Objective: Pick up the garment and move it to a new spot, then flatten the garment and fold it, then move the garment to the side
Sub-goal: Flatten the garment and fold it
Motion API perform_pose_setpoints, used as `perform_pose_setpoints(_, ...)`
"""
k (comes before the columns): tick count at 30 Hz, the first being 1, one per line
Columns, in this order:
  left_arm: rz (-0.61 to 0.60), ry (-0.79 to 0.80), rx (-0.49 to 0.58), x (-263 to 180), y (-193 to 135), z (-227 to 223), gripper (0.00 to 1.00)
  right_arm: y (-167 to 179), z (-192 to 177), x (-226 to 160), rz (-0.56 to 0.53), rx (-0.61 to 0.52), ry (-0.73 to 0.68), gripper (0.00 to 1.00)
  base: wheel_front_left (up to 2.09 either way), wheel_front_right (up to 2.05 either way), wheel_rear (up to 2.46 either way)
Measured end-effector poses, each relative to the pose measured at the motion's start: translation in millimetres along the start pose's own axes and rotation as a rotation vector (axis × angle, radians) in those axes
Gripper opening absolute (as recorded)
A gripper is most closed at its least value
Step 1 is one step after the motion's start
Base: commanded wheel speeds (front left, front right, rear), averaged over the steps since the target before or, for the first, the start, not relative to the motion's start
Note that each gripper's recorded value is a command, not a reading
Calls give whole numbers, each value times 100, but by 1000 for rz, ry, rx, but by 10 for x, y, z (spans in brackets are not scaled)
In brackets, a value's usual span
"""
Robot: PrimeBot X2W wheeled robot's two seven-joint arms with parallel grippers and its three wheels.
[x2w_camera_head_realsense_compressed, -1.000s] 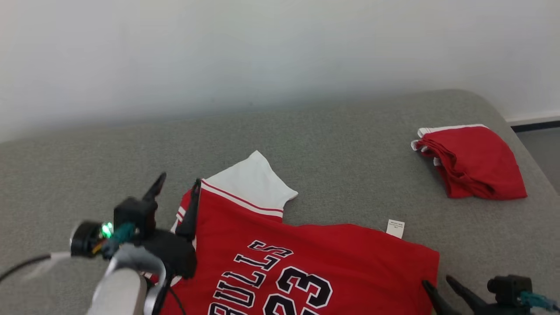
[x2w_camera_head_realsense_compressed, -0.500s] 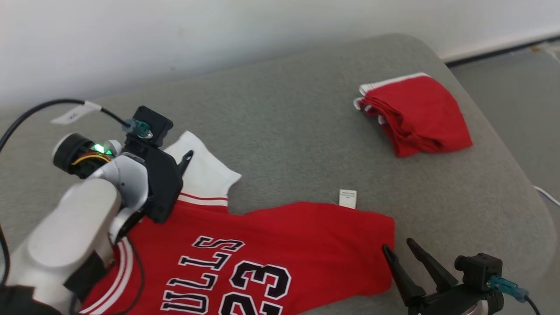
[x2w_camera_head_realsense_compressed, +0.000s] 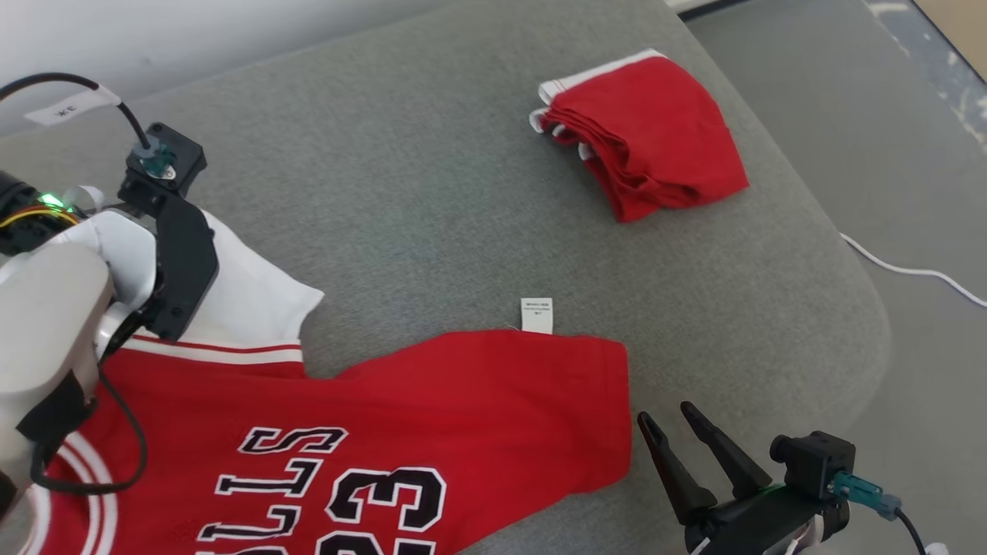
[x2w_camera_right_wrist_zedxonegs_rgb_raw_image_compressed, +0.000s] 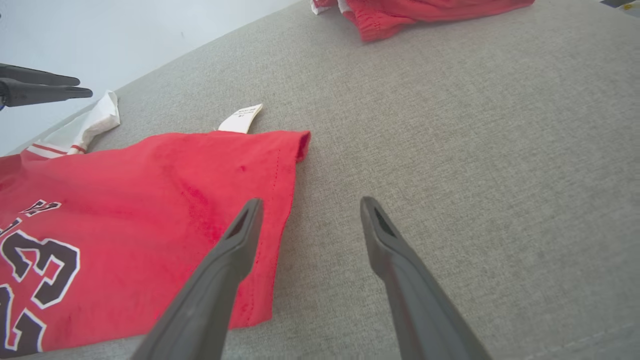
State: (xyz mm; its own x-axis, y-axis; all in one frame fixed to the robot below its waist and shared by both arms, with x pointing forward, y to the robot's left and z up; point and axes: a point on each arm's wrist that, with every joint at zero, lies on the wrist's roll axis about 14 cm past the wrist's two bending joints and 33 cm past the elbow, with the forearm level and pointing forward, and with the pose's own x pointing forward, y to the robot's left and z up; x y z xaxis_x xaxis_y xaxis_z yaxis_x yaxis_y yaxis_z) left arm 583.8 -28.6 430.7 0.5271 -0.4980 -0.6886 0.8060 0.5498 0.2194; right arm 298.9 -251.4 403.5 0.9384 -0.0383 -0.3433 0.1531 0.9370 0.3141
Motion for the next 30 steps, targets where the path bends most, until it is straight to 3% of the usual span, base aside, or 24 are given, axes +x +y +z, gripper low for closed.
perform_pose_setpoints(6,-16,71,34,286,-21,-160,100,-150,-74,-46,-64,-3,27,100,0,0,0)
perform_pose_setpoints(7,-17,75,39,315,-19,-163,88,-152,-80,-46,-68,-2,29,100,0,0,0)
perform_pose_setpoints(8,-20,76,40,343,-26,-170,48,-160,-83,-48,-72,-2,30,100,0,0,0)
perform_pose_setpoints(9,-31,74,28,369,-49,-178,20,-171,-85,-52,-77,-2,31,100,0,0,0)
perform_pose_setpoints(10,-44,82,22,390,-87,-200,0,-184,-85,-56,-82,-2,32,100,0,0,0)
perform_pose_setpoints(20,-130,67,60,204,-297,-180,0,-209,44,44,-69,-7,2,100,0,0,0)
perform_pose_setpoints(30,-118,-104,79,-358,-217,-2,0,-131,187,249,5,124,8,100,0,0,0)
